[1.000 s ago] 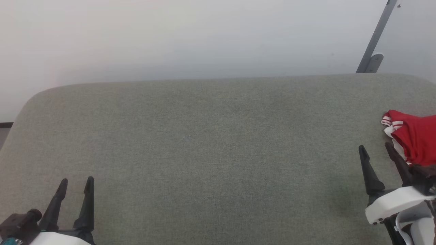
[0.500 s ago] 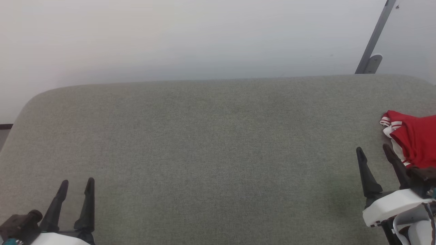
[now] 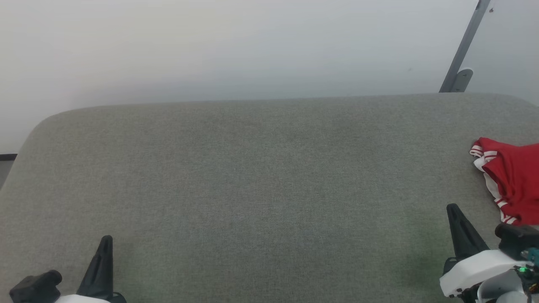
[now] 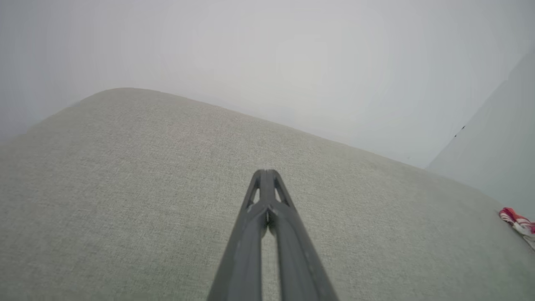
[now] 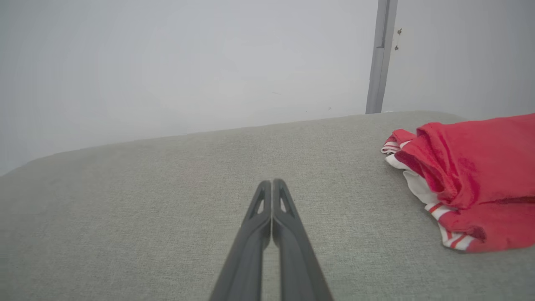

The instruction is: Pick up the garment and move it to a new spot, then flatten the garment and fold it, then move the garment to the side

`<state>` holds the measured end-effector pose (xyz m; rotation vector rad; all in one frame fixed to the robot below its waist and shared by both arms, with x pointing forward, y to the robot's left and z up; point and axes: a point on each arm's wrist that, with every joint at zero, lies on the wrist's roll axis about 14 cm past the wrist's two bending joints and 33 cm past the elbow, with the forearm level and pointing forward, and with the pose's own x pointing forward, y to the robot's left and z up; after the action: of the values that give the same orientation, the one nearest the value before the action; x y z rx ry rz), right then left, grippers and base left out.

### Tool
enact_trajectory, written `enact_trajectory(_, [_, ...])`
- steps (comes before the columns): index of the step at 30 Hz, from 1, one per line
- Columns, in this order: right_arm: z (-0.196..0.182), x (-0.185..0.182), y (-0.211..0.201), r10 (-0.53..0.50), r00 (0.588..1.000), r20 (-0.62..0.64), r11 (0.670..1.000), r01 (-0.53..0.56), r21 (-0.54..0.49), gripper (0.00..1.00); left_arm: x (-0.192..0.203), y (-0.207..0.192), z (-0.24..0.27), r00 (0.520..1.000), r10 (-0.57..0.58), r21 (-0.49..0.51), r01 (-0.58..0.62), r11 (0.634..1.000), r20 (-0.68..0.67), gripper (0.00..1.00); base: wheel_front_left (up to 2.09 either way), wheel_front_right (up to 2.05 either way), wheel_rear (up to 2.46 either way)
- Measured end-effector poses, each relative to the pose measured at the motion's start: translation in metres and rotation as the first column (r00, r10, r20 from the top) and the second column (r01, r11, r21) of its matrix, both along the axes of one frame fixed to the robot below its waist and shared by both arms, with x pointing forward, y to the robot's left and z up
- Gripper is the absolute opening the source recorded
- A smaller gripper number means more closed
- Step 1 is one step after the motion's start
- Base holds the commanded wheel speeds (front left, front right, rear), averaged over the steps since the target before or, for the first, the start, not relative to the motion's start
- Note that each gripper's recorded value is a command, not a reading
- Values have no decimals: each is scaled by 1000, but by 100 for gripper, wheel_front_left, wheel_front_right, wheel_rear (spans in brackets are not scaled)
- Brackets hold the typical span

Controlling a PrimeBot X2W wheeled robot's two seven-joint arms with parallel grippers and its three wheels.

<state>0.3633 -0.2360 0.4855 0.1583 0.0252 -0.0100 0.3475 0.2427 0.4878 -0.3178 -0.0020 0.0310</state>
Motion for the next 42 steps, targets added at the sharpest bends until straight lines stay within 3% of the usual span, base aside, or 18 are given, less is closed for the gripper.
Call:
enact_trajectory(8, [-1, 1, 0, -29, 1000, -13, 988, 30, 152, 0, 1, -1, -5, 999, 23, -137, -27, 990, -26, 0, 0, 0, 0])
enact_trajectory(20, [-2, 3, 1, -60, 998, -28, 935, 66, 350, 0, 9, -4, -4, 999, 43, -313, -51, 948, -34, 0, 0, 0, 0])
enact_trajectory(42, [0, 9, 9, -72, 996, -45, 769, 84, 634, 0, 17, -14, -5, 998, 43, -571, -67, 818, -55, 0, 0, 0, 0])
